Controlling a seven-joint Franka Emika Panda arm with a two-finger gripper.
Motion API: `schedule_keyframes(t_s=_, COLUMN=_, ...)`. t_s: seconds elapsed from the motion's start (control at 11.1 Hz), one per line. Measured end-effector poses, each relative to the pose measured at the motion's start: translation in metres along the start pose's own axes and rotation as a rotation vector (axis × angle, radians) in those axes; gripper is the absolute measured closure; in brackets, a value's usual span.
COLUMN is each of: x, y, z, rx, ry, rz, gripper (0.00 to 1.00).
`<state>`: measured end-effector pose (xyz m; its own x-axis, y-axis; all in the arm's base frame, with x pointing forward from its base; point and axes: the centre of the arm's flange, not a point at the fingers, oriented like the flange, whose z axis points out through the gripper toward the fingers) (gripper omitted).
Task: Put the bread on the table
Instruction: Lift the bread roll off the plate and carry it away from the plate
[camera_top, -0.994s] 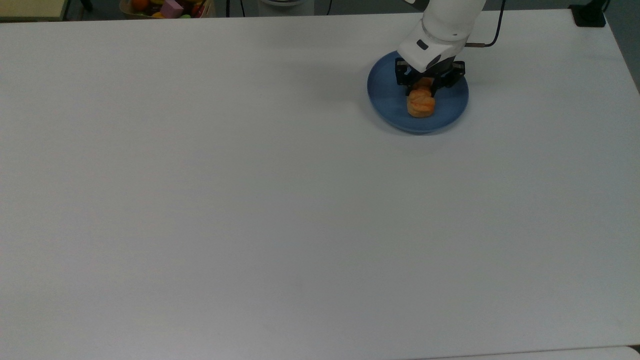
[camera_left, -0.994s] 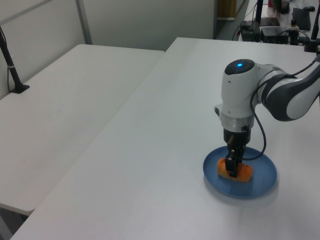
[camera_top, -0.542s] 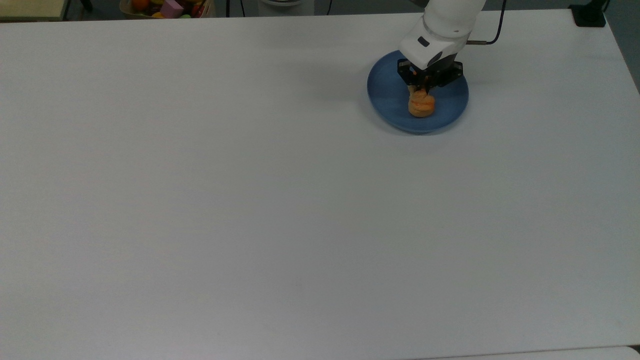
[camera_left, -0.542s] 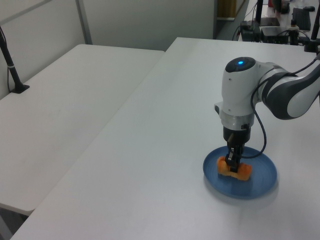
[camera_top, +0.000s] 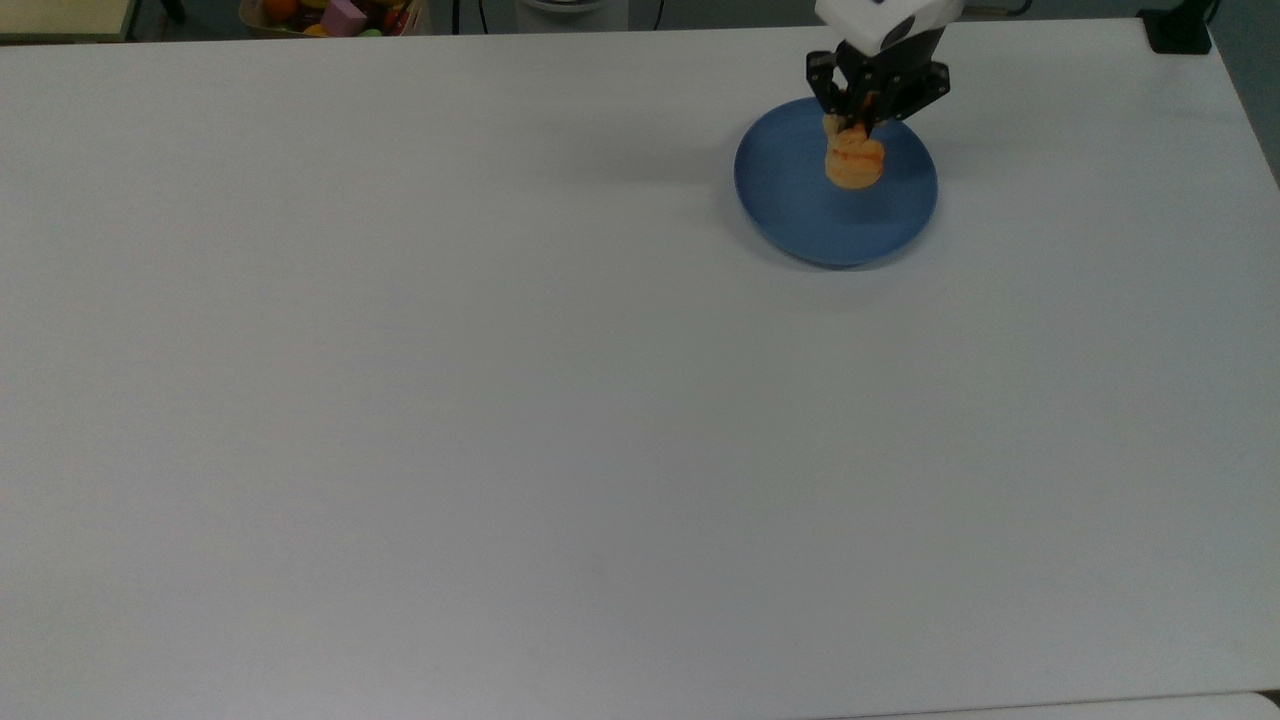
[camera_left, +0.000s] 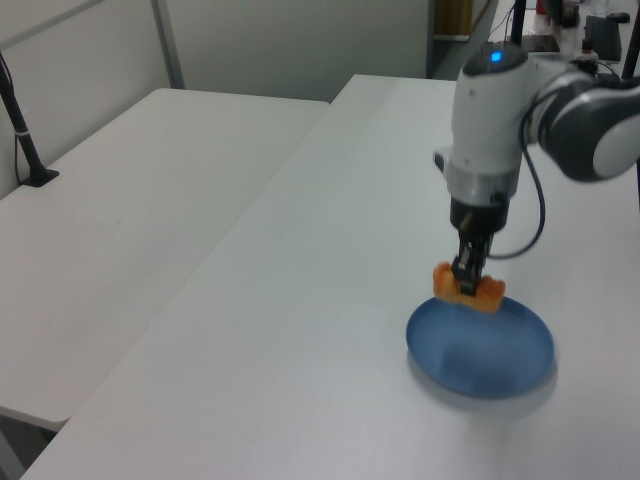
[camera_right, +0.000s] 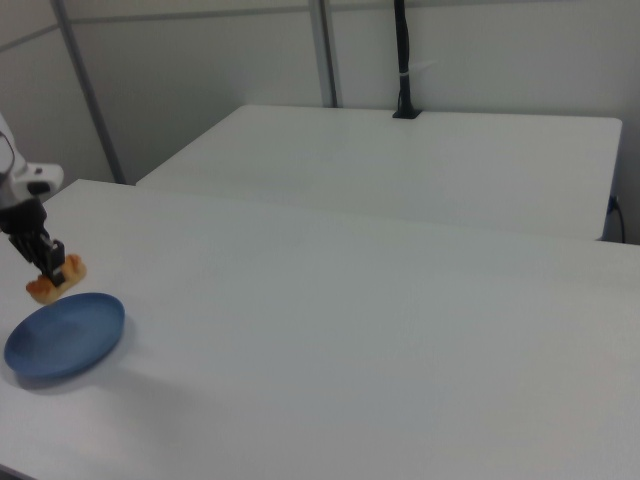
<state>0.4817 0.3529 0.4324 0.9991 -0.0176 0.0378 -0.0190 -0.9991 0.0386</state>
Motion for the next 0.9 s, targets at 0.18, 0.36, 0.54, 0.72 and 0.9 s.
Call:
schedule_keyframes(t_s=0.18, x=0.006, y=0.002, z=-0.04, rx=0.003, ry=0.025, rz=0.012, gripper=0.85)
schedule_keyframes(t_s=0.36, x=0.012, y=0.011, z=-0.061, rx=-0.011, ry=0.022, rz=-0.013, gripper=0.85)
schedule_keyframes(t_s=0.54, x=0.025, y=0.041, z=-0.07, rx=-0.031, ry=0.01, rz=-0.046, gripper=0.85)
schedule_keyframes(t_s=0.72, x=0.047, y=0.098, z=-0.087, rx=-0.013, ry=-0.005, rz=-0.066, gripper=0.85)
schedule_keyframes(t_s=0.9, x=0.067, y=0.17, z=-0.103, rx=0.002, ry=-0.015, rz=-0.077, gripper=0.85)
